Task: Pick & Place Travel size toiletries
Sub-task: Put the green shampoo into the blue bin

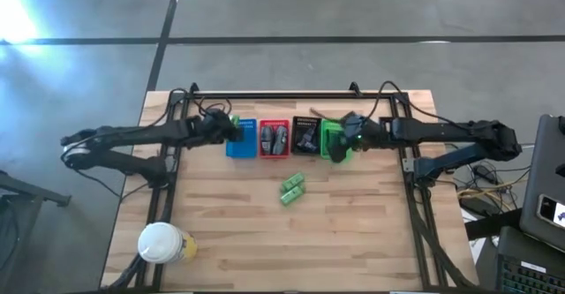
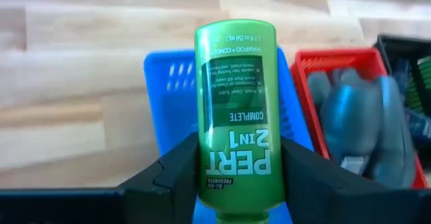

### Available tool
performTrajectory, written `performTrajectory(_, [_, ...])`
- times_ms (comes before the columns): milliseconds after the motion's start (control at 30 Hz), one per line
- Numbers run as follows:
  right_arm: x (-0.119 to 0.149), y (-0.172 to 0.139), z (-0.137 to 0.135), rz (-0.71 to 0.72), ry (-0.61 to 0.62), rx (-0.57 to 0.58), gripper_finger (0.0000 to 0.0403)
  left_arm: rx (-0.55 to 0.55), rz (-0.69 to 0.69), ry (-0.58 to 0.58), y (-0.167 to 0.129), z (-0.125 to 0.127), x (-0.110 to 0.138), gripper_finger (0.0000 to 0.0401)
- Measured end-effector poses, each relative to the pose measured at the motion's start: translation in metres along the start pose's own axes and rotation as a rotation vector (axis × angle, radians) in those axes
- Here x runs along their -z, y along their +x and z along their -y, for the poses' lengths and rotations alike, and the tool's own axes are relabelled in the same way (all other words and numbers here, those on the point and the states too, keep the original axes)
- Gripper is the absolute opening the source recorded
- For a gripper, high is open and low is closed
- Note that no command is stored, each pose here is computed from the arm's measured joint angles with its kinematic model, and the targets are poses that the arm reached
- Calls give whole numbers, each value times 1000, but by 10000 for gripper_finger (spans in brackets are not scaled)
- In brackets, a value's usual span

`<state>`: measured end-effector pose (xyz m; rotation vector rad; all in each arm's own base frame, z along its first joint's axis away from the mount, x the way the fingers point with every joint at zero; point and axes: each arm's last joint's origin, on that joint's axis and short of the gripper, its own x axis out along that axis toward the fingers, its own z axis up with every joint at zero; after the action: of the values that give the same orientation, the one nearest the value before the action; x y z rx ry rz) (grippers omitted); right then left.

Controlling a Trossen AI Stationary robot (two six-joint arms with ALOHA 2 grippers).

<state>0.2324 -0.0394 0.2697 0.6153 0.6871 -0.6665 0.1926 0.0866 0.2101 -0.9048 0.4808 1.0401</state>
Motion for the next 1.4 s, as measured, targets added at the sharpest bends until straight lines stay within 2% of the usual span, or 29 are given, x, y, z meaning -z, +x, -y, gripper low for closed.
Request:
performTrajectory(100, [6,16,-11,-105,-70,-101,319,-4,-20,22,6,-2,-3,191])
performTrajectory(267, [23,42,-32,-223,-232,-129,331,17,-113,34,14,0,4,218])
performTrajectory(500, [46,67,-70,-299,-685,-188,351,50,-111,74,2,8,-3,265])
performTrajectory(667, [55,84,-98,-308,-956,-240,351,160,-65,176,-23,17,-10,281])
performTrajectory(767, [59,100,-111,-323,-1076,-253,341,249,-36,241,-42,24,-10,280])
performTrajectory(933, [66,130,-126,-371,-1178,-281,319,388,-43,321,-69,31,5,278])
performTrajectory(1067, [70,146,-133,-427,-1216,-272,301,453,-91,339,-83,32,22,278])
performTrajectory(1400, [84,166,-136,-500,-1238,-336,264,467,-87,383,-97,37,51,278])
